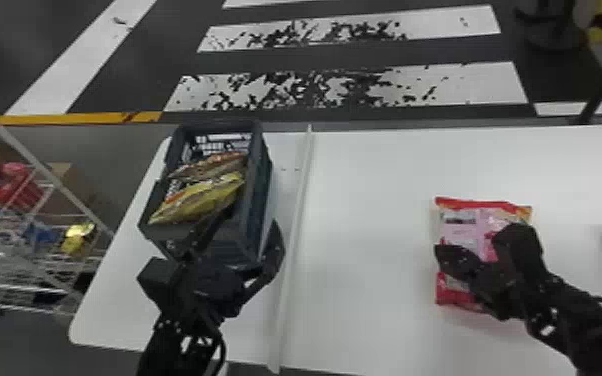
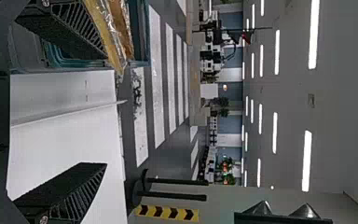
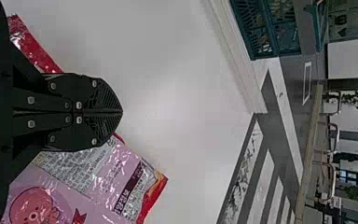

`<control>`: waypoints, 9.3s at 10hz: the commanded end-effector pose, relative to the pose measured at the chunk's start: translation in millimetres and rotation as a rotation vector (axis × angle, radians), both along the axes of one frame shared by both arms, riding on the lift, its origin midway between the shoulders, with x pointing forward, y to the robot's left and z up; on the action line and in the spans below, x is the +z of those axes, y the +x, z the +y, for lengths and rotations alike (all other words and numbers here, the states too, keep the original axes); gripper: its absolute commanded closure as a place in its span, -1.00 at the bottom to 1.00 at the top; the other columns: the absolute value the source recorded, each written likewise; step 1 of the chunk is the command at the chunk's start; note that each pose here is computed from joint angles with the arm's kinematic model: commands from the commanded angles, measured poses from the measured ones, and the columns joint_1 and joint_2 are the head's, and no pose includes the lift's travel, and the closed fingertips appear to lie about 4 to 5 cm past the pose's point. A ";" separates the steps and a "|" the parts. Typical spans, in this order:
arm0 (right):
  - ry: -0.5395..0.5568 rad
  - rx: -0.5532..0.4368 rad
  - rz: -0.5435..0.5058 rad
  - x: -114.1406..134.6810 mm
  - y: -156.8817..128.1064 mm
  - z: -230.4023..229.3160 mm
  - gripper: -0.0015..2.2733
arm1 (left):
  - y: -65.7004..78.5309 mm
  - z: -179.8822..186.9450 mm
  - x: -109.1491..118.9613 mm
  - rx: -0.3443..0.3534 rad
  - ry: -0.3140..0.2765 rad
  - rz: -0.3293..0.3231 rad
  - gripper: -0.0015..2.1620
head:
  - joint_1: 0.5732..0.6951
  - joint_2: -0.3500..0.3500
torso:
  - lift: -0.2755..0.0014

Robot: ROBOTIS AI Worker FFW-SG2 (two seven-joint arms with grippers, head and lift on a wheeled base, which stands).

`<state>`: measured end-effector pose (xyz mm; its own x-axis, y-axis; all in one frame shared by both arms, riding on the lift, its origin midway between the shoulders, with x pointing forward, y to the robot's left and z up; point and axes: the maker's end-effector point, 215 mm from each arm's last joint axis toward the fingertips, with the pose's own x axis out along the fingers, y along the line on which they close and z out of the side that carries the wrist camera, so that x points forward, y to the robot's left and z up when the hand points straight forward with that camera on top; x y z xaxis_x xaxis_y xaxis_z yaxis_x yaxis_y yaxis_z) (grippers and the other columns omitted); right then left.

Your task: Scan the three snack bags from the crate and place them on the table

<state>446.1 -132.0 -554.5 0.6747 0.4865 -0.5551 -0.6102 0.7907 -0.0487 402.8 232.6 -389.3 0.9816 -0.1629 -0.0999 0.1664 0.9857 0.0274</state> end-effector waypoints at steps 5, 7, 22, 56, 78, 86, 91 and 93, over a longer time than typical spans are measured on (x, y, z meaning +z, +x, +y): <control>-0.035 -0.056 -0.003 -0.9 2.9 -53.3 0.98 | -0.9 -0.1 0.8 0.000 -0.001 -0.002 -0.95 | 1.00 0.20 | 0.54; -0.021 -0.057 -0.019 8.0 2.5 -51.0 0.98 | -2.1 -0.2 2.3 -0.002 0.000 -0.006 -0.95 | 1.00 0.18 | 0.54; -0.009 -0.568 0.064 65.0 -34.8 -295.6 -0.93 | -1.0 -42.8 13.5 -0.056 -0.057 -0.006 -0.95 | 1.00 -0.84 | 0.54; -0.076 -0.433 0.356 42.1 9.4 -171.9 0.99 | -26.0 -57.1 7.1 -0.062 -0.080 -0.021 -0.93 | 1.00 -0.50 | 0.54; -0.079 -0.665 0.319 -5.8 -3.2 -334.5 0.36 | -25.5 -57.1 4.9 -0.062 -0.080 -0.016 -0.93 | 1.00 -1.00 | 0.54; 0.143 -0.656 0.319 54.0 -23.7 -304.5 -0.96 | -27.7 -60.5 5.3 -0.065 -0.085 -0.016 -0.93 | 1.00 -1.00 | 0.54; 0.366 -0.549 0.449 51.3 -41.4 -237.0 -0.95 | -27.4 -61.1 4.0 -0.066 -0.083 -0.013 -0.93 | 1.00 -0.88 | 0.54; 0.351 -0.507 0.490 33.3 -46.8 -213.1 -0.94 | -27.0 -60.3 5.6 -0.066 -0.081 -0.016 -0.93 | 1.00 -0.79 | 0.54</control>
